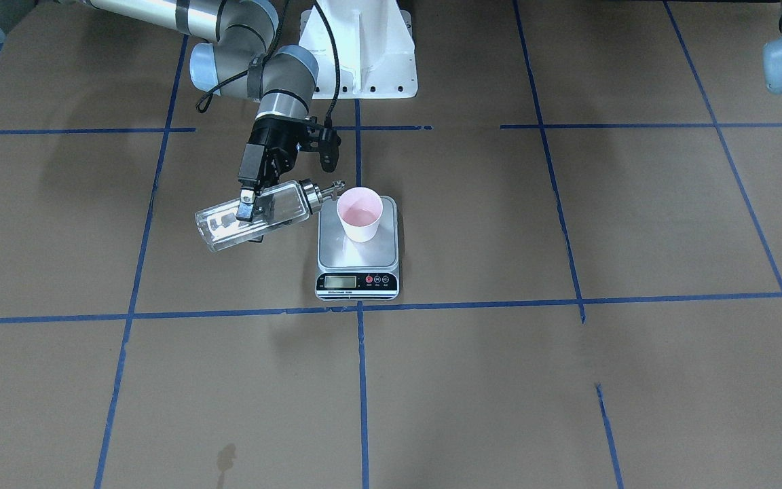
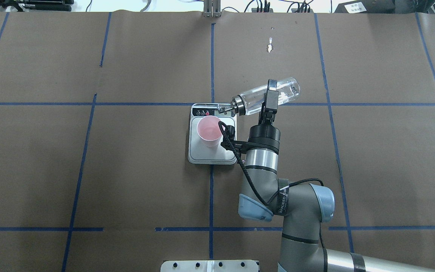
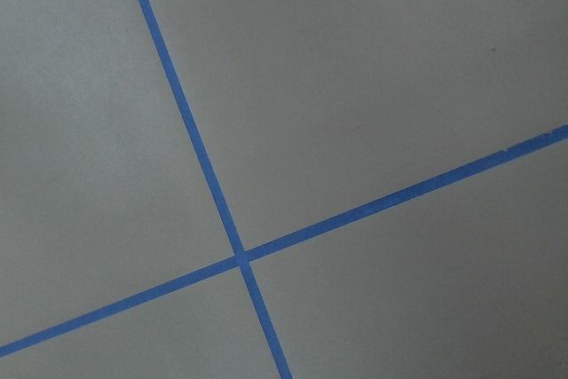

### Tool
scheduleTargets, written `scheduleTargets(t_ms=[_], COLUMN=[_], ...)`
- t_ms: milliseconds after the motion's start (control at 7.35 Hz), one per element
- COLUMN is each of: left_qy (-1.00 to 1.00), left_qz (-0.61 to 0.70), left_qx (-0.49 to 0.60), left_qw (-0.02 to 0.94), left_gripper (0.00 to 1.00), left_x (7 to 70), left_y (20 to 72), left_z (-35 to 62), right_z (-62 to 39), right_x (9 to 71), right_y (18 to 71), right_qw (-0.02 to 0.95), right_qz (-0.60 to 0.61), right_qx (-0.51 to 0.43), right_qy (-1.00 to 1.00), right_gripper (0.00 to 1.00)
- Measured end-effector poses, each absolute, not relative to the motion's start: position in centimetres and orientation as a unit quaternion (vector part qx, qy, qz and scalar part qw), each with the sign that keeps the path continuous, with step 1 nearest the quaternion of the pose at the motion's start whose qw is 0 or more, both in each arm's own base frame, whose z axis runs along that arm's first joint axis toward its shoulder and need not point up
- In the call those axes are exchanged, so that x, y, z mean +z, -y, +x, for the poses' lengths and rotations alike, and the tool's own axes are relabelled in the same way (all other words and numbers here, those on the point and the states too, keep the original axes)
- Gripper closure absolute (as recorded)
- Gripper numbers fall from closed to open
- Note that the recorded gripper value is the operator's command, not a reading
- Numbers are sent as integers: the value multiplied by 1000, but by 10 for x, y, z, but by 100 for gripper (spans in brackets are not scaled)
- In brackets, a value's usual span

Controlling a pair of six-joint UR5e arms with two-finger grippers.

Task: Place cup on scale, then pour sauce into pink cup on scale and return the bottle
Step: 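Hold the tilted bottle over the cup to pour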

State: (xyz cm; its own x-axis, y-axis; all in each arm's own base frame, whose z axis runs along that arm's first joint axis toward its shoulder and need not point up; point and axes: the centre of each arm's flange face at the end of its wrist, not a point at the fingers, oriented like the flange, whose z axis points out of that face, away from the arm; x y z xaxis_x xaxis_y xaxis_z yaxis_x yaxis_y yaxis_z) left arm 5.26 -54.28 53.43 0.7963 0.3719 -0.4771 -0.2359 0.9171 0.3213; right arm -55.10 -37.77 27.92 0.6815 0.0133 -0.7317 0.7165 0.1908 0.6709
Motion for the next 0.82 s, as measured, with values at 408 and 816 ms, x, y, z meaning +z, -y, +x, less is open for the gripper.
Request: scheduleTargets(t_ms=[408, 816], left_qy=[-275, -275], left_qz=[124, 124], left_qx=[162, 162], left_qw=[940, 940], left_gripper=[0, 0], left_x=[534, 533], left_y=[543, 544], left_z=[53, 53], right_z=[-550, -550], right_x=[282, 281], right_y=[375, 375], right_qw=[695, 693], right_qz=[582, 582], right_qx=[-258, -260], right_qy=[-333, -337], right_gripper=[100, 100])
